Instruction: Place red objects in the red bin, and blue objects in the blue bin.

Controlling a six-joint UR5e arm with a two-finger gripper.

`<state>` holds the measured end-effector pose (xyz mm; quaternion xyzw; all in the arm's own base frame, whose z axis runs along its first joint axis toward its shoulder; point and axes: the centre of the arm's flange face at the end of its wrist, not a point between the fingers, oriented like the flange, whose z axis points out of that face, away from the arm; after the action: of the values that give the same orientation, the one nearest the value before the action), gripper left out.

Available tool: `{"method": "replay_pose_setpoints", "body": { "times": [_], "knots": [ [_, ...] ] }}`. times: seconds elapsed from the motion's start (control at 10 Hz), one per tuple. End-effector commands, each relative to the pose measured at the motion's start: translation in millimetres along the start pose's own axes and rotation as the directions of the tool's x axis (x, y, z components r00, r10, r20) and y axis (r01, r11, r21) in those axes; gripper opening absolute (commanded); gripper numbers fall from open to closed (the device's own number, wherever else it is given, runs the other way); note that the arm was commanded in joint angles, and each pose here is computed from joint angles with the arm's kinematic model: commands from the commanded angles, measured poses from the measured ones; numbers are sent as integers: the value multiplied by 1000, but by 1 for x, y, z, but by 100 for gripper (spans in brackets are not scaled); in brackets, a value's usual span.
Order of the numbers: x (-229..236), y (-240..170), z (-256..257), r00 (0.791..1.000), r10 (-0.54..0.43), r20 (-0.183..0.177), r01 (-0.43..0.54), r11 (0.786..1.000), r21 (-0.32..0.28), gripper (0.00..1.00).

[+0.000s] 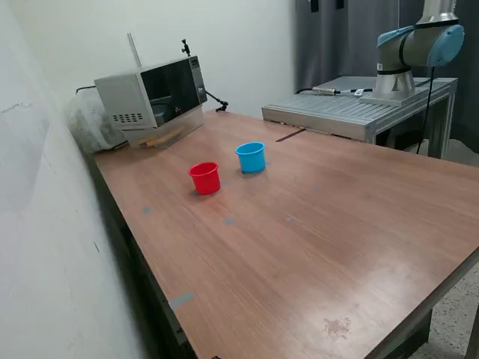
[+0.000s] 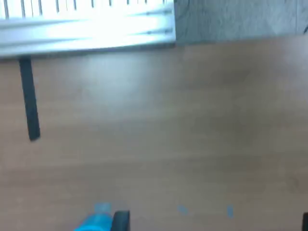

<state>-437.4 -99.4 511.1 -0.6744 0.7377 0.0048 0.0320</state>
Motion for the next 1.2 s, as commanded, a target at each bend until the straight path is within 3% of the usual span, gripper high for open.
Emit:
{"method": "replay_pose_setpoints", "body": {
  "times": [0.0, 0.2, 0.3, 0.4, 1.1],
  "knots": [
    [5, -27, 9, 1000, -16, -1, 16, 994, 112, 100],
    [4, -37, 20, 1000, -23, 2, 23, 978, 208, 100],
    [5, -46, 30, 1000, -29, 2, 27, 960, 278, 100],
    [5, -52, 34, 1000, -30, 2, 28, 954, 299, 100],
    [-12, -49, 35, 1000, 7, 3, -8, 953, 304, 100]
  ]
}}
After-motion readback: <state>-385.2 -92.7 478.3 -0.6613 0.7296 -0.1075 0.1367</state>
